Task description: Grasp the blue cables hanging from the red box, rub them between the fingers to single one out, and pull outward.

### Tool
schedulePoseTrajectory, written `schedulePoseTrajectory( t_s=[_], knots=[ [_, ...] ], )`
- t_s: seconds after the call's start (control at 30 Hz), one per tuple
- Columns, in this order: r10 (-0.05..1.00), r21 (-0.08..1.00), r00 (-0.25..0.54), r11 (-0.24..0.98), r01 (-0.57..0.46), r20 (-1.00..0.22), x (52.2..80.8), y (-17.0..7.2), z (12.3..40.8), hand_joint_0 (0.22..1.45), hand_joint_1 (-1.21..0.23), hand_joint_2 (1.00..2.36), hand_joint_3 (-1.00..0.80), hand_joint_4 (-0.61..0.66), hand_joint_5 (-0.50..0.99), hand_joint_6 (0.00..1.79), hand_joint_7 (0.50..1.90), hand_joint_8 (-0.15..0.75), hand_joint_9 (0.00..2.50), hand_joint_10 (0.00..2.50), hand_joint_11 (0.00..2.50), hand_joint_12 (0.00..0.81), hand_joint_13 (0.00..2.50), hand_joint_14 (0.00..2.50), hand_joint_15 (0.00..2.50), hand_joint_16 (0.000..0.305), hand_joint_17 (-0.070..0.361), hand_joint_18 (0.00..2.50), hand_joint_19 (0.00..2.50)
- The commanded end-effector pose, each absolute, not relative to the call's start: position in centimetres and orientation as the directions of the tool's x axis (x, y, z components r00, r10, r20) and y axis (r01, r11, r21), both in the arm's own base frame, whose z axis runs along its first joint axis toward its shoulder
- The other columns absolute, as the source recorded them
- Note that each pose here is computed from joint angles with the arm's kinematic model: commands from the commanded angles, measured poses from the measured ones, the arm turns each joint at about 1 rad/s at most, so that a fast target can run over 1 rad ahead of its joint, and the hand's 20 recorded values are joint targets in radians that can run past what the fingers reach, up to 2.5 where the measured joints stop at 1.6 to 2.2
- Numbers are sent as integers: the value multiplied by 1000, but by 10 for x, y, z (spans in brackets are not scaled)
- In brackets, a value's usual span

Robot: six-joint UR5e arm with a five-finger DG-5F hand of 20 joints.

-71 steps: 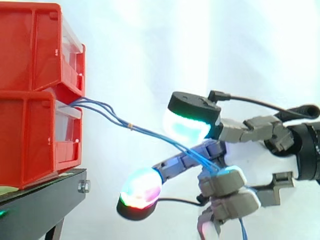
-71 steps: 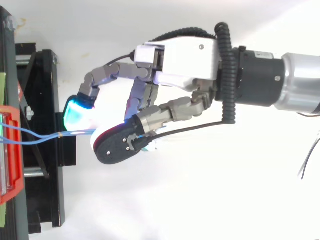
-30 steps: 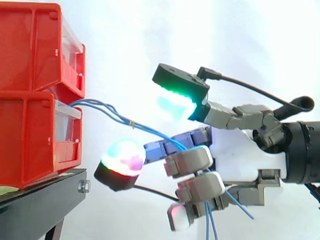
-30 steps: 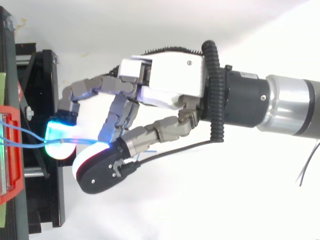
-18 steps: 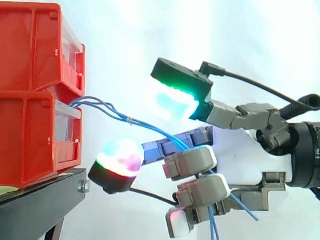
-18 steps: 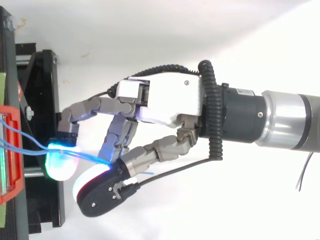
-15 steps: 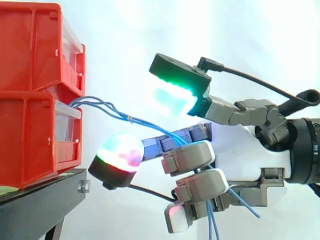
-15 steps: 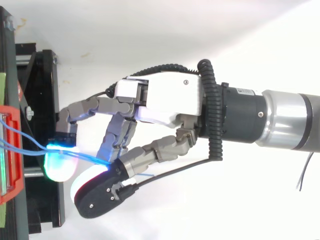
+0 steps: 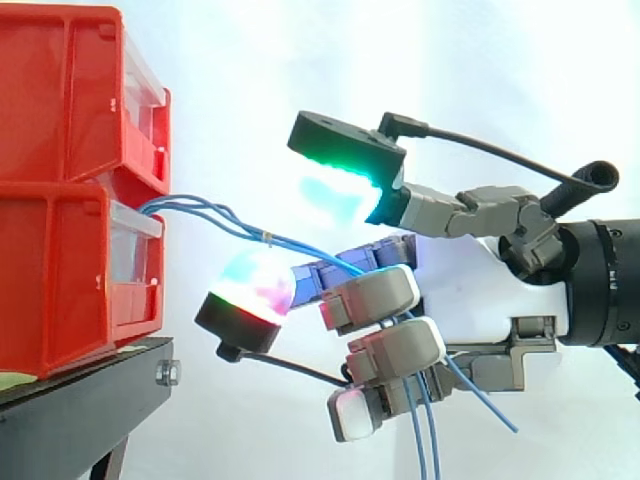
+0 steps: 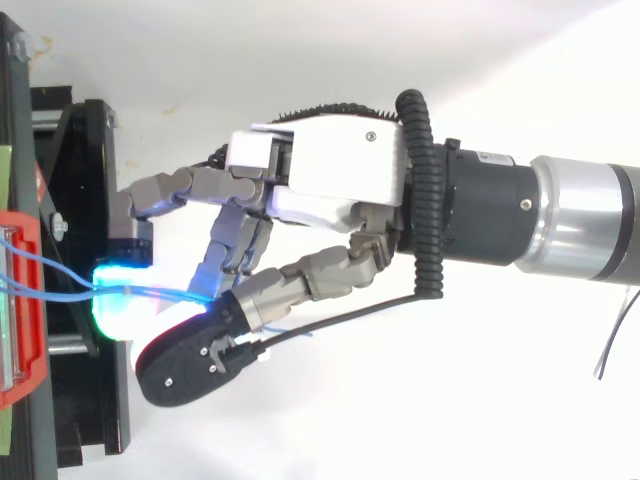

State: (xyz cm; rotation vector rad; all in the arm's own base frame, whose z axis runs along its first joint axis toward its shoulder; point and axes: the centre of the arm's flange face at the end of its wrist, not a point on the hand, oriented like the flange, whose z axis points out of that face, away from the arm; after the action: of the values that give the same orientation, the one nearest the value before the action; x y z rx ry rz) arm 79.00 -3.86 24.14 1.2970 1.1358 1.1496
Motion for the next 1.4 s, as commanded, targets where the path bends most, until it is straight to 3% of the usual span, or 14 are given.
schedulePoseTrajectory(
  t_s=[0.0,0.37,0.57,0.73,0.83,1.1,1.2,1.37],
  knots=[
    [994,999,105,-34,32,31,789,-44,240,609,-713,1007,-416,160,-77,501,1298,245,1272,19,1329,315,1320,29,1112,51,114,846,687],
    [992,999,122,-29,40,24,787,-57,241,606,-698,1006,-431,152,-73,519,1304,244,1298,18,1351,317,1342,28,1114,51,114,865,684],
    [993,1000,121,-3,24,0,791,-57,250,610,-697,1010,-372,106,-98,626,1182,247,1302,17,1359,323,1346,30,1110,51,114,874,685],
    [992,1000,125,8,18,-10,793,-58,254,598,-735,1015,-271,107,-148,795,929,246,1286,16,1391,322,1341,28,1119,52,116,881,699],
    [992,1000,124,11,13,-12,794,-57,258,596,-757,1017,-223,108,-162,861,871,251,1293,14,1402,328,1346,27,1112,53,119,897,690],
    [993,1000,121,11,15,-13,794,-54,258,627,-820,1023,-106,-3,-170,906,940,255,1286,15,1418,336,1337,28,1108,53,119,909,691],
    [993,1000,121,10,21,-13,793,-54,258,642,-889,1022,-161,3,-176,916,913,250,1271,14,1431,330,1328,28,1110,52,116,910,693],
    [992,999,122,12,33,-16,792,-56,257,638,-871,1006,-431,78,-165,902,895,258,1303,16,1423,335,1325,28,1103,51,115,915,683]
  ],
)
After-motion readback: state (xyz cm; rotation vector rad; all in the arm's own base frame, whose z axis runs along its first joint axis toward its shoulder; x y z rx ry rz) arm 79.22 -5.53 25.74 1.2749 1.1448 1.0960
